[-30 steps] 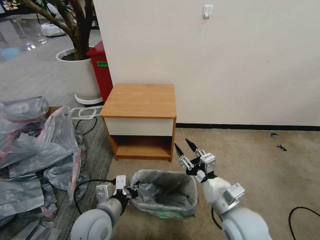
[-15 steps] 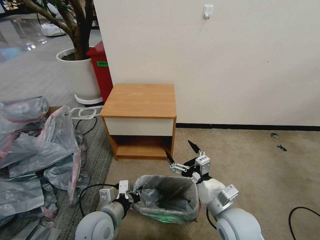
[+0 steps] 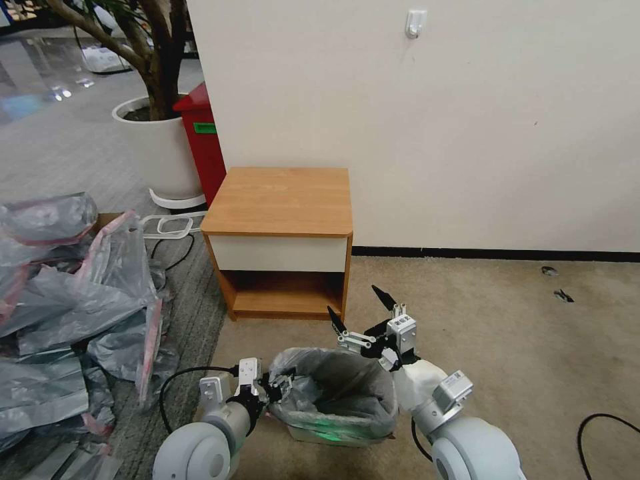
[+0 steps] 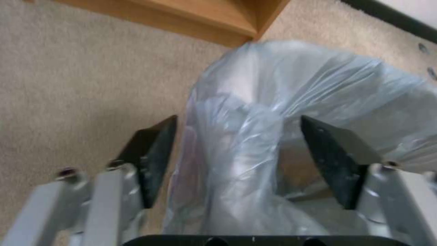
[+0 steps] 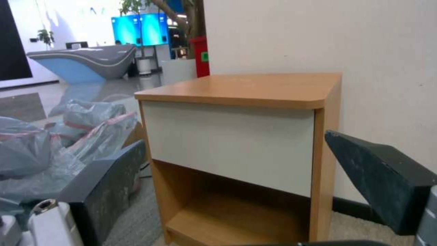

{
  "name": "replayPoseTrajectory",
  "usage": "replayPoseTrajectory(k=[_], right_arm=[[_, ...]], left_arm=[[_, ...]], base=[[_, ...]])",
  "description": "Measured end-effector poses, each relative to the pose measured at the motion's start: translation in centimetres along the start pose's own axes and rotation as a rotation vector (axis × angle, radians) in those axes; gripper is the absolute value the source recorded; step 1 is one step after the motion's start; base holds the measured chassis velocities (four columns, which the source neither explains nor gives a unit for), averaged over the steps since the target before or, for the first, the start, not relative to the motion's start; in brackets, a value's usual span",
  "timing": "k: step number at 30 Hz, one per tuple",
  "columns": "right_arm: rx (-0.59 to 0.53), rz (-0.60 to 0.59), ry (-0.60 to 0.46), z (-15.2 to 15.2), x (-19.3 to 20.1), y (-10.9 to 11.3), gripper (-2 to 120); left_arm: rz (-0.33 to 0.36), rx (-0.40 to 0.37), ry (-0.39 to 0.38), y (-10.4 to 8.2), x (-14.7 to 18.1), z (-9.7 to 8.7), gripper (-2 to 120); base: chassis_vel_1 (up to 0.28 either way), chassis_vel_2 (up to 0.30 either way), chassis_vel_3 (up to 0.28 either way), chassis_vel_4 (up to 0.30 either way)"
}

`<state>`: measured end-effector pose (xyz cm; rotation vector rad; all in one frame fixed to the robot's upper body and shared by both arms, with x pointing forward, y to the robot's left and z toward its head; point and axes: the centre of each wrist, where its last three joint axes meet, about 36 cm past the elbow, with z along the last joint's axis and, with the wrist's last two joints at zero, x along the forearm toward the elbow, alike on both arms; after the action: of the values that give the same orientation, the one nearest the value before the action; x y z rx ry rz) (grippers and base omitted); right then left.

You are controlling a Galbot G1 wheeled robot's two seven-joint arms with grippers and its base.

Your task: Pick up the garbage bag from the table and place it over the trash can.

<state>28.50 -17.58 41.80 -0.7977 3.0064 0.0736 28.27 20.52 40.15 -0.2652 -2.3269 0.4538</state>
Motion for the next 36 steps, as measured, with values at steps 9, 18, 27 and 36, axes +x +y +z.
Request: replayPoseTrajectory(k=[9,18,27,36], right_arm=[[0.054,0.253,0.048,0.9,0.6,0.2,100],[0.083,0.435,0.094,3.4,4.4,0.2,100],[0.075,0.464,0.068,3.2,3.9,-0.6,100],[0.074,0.462,0.069,3.1,3.8,-0.6,100]], left_arm=[[-0.079,-0.116,-0.372,0.1,1.4,-0.2,98],[-0.173,-0.335,-0.66,7.6,1.6,2.6,100],[-0.148,-0.362,-0.675,7.7,1.6,2.9,100],[-0.146,-0.359,-0.672,7.6,1.6,2.9,100]], base=[[0.0,0.0,0.0,0.0],[0.0,0.0,0.0,0.0],[0.0,0.0,0.0,0.0],[0.0,0.0,0.0,0.0]])
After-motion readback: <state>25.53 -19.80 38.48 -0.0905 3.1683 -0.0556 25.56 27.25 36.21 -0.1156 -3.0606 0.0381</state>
